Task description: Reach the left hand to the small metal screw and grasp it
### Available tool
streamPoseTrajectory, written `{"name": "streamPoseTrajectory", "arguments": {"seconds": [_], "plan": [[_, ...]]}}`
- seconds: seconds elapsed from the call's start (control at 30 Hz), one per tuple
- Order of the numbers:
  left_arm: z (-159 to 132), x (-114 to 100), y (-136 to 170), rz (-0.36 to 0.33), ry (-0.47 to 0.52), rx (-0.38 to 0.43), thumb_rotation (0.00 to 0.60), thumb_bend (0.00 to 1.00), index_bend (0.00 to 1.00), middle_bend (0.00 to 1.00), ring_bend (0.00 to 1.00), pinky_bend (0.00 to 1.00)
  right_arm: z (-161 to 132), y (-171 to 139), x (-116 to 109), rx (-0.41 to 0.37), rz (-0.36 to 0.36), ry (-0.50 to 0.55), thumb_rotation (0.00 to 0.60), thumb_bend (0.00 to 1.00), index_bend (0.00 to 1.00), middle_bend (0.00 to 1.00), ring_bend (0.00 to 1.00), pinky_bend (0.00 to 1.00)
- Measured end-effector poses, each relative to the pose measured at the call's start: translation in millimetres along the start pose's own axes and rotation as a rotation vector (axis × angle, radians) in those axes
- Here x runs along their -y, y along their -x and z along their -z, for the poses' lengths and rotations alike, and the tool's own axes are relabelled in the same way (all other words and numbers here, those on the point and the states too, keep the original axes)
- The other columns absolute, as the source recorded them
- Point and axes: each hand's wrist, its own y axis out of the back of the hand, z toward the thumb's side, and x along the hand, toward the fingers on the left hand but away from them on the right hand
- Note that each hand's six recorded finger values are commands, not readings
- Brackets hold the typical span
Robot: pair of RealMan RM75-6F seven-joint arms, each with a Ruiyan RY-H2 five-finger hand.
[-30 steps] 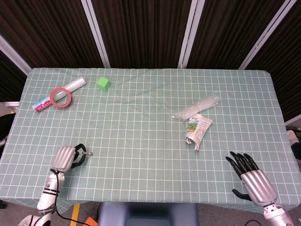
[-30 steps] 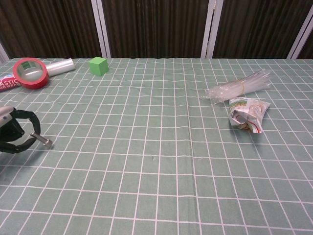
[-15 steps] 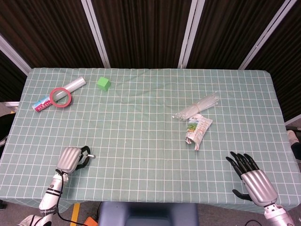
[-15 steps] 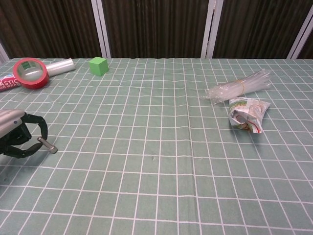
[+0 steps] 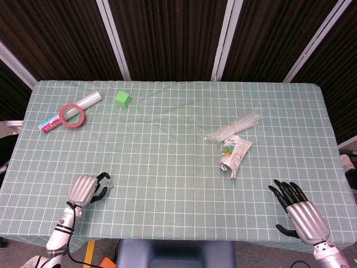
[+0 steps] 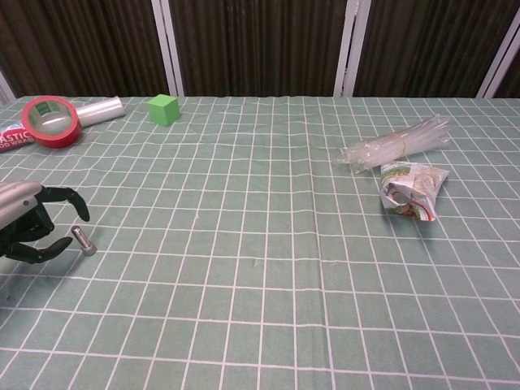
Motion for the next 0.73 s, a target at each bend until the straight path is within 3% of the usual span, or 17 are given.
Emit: {"name": "streamPoseTrajectory", "arguments": {"seconds": [0.07, 0.13, 0.17, 0.23, 0.27, 0.33, 0.53, 0.6, 0.73], "plan": [[-0.9, -4.2, 1.5, -0.019, 0.0, 0.006, 0.6, 0.42, 0.3, 0.98, 0.99, 1.0, 0.2, -0.2, -0.6, 0.001, 0.003, 0.0, 0.6, 0.26, 0.0, 0.0, 0.0, 0.0], [-1.7, -12.2, 5.6, -0.056, 0.01, 0.015, 0.6, 0.42, 0.2, 0.75, 0.79, 0.88, 0.6, -0.4, -1.1, 0.003, 0.006, -0.001, 0.6, 0.26, 0.0, 0.0, 0.0, 0.0], [-1.8, -16.5, 8.9, -0.076, 0.019, 0.019, 0.6, 0.42, 0.14, 0.49, 0.51, 0.67, 1.1, -0.4, -1.5, 0.005, 0.008, -0.002, 0.6, 0.26, 0.0, 0.0, 0.0, 0.0], [-0.7, -28.4, 23.1, -0.118, 0.053, 0.034, 0.6, 0.42, 0.06, 0.16, 0.13, 0.3, 3.1, -0.4, -2.6, 0.014, 0.015, -0.006, 0.6, 0.26, 0.0, 0.0, 0.0, 0.0], [0.4, -34.4, 32.1, -0.132, 0.066, 0.042, 0.6, 0.42, 0.03, 0.06, 0.03, 0.16, 4.2, -0.2, -3.0, 0.021, 0.018, -0.009, 0.6, 0.26, 0.0, 0.0, 0.0, 0.0], [3.8, -49.7, 58.1, -0.165, 0.083, 0.06, 0.6, 0.41, 0.0, 0.0, 0.0, 0.05, 6.7, 0.1, -3.4, 0.037, 0.023, -0.017, 0.6, 0.26, 0.0, 0.0, 0.0, 0.0], [8.0, -100.3, 143.0, -0.245, 0.078, 0.094, 0.6, 0.4, 0.0, 0.0, 0.0, 0.0, 7.1, 0.0, -7.6, 0.049, 0.054, -0.02, 0.6, 0.26, 0.0, 0.0, 0.0, 0.0], [9.0, -110.1, 156.9, -0.259, 0.079, 0.08, 0.6, 0.4, 0.0, 0.0, 0.0, 0.0, 9.5, -0.1, -7.9, 0.061, 0.054, -0.017, 0.6, 0.26, 0.0, 0.0, 0.0, 0.0], [13.3, -108.8, 157.2, -0.232, 0.065, 0.056, 0.6, 0.39, 0.0, 0.0, 0.0, 0.0, 9.7, -2.0, -8.7, 0.064, 0.055, -0.017, 0.6, 0.26, 0.0, 0.0, 0.0, 0.0]]}}
